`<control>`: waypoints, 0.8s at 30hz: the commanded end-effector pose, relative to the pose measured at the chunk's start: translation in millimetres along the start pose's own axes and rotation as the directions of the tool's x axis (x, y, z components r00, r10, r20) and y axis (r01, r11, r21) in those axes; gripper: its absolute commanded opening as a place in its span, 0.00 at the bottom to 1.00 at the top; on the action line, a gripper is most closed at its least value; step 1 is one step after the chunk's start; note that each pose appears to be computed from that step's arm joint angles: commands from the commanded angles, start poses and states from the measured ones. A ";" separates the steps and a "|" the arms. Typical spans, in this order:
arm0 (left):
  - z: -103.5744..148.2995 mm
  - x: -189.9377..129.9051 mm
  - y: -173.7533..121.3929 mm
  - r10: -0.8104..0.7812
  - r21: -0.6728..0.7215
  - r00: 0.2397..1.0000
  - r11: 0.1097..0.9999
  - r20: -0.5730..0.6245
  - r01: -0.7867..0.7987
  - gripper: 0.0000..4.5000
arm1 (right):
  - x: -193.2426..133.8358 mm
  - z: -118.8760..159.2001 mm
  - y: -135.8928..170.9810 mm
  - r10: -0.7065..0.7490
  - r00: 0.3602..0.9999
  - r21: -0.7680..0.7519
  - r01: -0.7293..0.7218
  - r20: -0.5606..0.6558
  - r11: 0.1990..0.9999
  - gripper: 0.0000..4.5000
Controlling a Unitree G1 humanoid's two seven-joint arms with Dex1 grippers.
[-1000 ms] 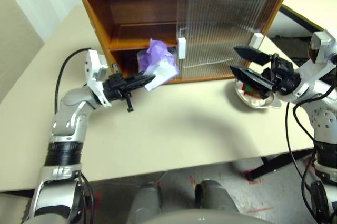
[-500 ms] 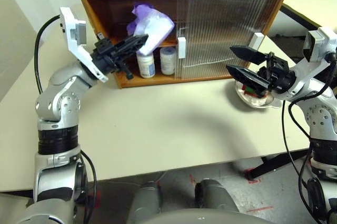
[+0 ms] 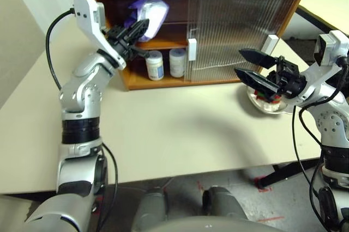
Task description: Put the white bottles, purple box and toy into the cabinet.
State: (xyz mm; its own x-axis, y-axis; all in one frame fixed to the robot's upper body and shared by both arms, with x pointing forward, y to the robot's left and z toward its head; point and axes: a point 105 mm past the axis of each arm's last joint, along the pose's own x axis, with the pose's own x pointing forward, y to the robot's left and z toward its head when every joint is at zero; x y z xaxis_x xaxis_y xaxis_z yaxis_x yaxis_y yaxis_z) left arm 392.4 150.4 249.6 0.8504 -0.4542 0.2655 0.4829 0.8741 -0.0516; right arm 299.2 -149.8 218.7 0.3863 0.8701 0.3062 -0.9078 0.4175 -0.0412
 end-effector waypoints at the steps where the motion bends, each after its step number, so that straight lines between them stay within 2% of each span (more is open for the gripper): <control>1: -6.5 10.8 3.1 0.110 0.032 0.994 0.994 -0.021 -0.109 0.01 | -0.7 5.4 2.0 -0.001 1.000 -0.030 0.001 0.010 1.000 1.00; 9: -23.1 40.4 -9.1 0.278 0.070 0.960 0.959 -0.035 -0.275 0.01 | 0.8 4.3 1.7 -0.003 1.000 -0.026 0.003 0.015 1.000 1.00; 17: -41.8 65.7 -9.6 0.409 0.023 0.909 0.913 -0.078 -0.408 0.01 | -0.2 3.2 3.3 -0.009 1.000 -0.026 0.010 0.018 1.000 1.00; 22: -42.9 78.9 -12.0 0.459 -0.049 0.883 0.884 -0.098 -0.465 0.01 | -1.5 2.9 4.6 -0.016 1.000 -0.028 0.017 0.018 0.999 1.00; 24: -38.7 83.9 -15.4 0.451 -0.055 0.888 0.888 -0.092 -0.457 0.06 | -2.1 2.8 5.2 -0.019 1.000 -0.028 0.020 0.017 0.999 1.00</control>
State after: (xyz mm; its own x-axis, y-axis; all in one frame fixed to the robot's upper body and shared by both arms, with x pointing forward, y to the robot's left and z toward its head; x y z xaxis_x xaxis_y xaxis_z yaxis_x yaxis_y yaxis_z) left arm 463.0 95.8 231.1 0.9928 -0.0257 0.1168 0.0502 0.9760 -0.2118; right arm 295.2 -148.0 217.1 0.3959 0.8640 0.3111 -0.9022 0.4291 -0.0435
